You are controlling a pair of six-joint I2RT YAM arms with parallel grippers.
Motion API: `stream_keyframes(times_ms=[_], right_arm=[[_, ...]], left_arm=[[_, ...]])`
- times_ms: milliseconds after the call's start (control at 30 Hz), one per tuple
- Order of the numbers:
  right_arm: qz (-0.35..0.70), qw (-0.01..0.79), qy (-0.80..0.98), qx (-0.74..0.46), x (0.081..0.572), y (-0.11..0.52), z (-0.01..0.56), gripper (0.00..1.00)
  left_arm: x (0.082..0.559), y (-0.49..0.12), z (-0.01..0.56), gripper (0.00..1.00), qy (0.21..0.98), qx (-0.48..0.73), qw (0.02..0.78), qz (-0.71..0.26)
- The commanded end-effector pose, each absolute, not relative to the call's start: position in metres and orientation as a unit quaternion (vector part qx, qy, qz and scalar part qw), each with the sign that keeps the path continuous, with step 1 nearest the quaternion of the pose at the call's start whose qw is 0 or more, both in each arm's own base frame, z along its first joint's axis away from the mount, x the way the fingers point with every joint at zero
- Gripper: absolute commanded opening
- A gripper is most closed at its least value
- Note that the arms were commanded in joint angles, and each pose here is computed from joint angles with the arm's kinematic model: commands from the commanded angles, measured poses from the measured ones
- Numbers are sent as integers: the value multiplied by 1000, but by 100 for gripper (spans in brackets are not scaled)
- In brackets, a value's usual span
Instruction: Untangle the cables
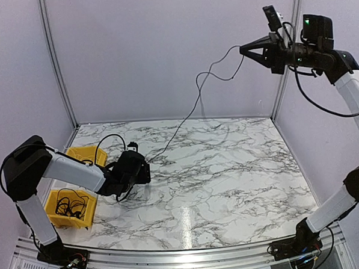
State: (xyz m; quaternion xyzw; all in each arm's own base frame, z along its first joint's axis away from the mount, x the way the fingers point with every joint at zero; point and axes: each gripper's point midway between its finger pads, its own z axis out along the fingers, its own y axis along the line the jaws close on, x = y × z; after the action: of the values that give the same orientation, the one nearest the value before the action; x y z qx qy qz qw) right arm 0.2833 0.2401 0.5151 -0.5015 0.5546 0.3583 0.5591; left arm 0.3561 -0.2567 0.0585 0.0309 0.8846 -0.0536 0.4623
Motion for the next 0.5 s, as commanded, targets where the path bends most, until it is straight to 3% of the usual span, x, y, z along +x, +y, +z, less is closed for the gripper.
stream_keyframes(times_ms=[0, 300, 467], right_arm=[[368, 573, 545, -489, 288, 238, 527, 0], [376, 544, 587, -468, 315, 242, 477, 0], [352, 583, 585, -441, 326, 217, 506, 0]], left_arm=[[356, -252, 53, 76, 886, 28, 460, -46], [351, -253, 73, 76, 879, 55, 470, -59], [344, -245, 66, 76, 881, 64, 466, -45]])
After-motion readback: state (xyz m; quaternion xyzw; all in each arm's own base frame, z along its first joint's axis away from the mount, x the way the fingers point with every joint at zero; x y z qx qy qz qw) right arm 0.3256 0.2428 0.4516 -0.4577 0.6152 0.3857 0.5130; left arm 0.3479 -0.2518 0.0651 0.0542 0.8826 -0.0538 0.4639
